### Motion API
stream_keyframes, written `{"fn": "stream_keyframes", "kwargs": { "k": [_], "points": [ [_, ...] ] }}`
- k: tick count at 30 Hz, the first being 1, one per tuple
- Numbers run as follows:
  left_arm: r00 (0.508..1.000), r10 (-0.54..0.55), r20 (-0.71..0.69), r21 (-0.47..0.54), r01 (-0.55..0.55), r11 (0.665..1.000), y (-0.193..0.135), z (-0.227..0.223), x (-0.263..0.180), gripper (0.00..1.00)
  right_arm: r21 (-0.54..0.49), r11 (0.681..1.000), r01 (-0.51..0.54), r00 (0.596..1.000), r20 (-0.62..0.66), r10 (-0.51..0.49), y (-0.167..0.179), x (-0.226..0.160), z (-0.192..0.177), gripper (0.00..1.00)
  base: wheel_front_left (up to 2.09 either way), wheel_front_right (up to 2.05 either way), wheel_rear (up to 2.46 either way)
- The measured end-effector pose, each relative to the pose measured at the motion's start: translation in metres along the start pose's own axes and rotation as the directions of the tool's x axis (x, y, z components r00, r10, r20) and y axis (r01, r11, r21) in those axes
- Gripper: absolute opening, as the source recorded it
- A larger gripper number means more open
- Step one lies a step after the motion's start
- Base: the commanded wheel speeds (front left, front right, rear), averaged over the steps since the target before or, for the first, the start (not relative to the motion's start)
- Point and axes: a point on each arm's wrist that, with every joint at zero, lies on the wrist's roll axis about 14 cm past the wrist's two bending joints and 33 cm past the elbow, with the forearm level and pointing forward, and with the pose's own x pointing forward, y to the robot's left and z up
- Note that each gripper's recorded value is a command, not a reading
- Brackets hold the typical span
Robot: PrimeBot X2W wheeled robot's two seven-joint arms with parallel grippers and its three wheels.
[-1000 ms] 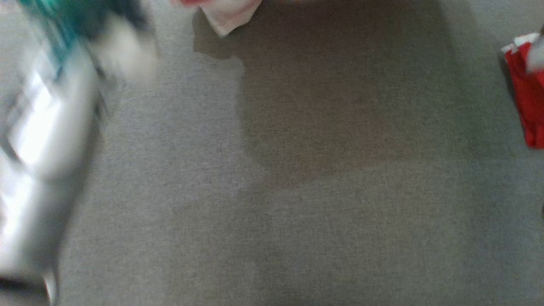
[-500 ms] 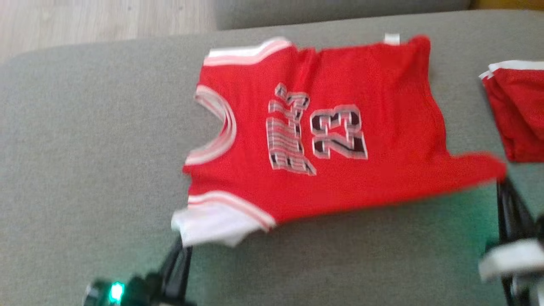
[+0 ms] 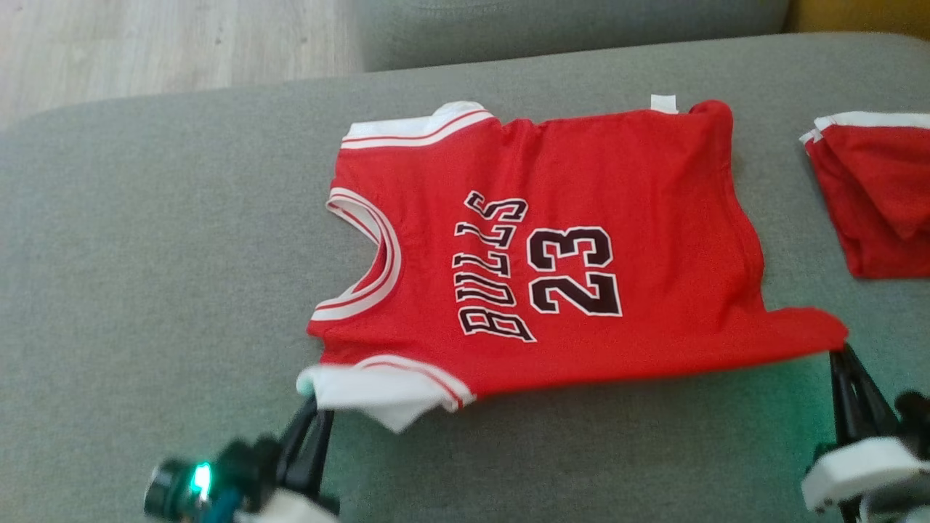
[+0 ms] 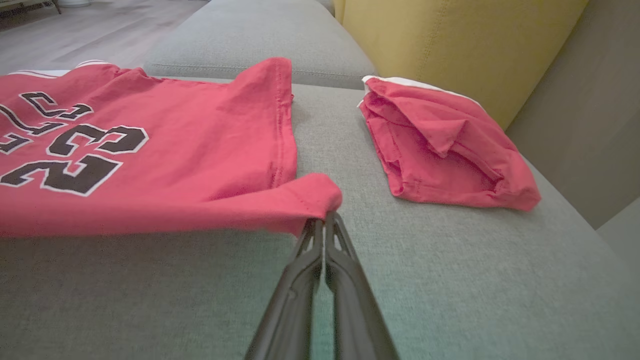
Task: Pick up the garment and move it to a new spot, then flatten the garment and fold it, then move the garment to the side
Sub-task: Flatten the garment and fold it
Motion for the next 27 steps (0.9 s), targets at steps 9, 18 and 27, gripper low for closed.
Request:
{"fn": "stream_keyframes", "kwargs": {
  "k": [9,18,27],
  "points": [
    [0.996,-0.061,0.069,-0.016,0.062,0.998,0.003,0.041,0.064,0.0,0.012,1.0,0.006,1.0,0.004,-0.006,0.001,0.042,0.016,0.0,0.0,0.0,0.0],
    [0.992,-0.072,0.107,0.065,0.066,0.996,0.016,0.068,0.123,0.0,0.042,0.999,-0.026,0.999,0.035,0.024,0.013,0.092,0.023,0.0,0.0,0.0,0.0],
    [0.992,-0.02,0.128,0.094,0.007,0.996,0.028,0.068,0.141,1.0,0.031,0.998,-0.057,0.996,0.064,0.055,0.022,0.124,0.029,1.0,0.0,0.0,0.0]
  ]
}}
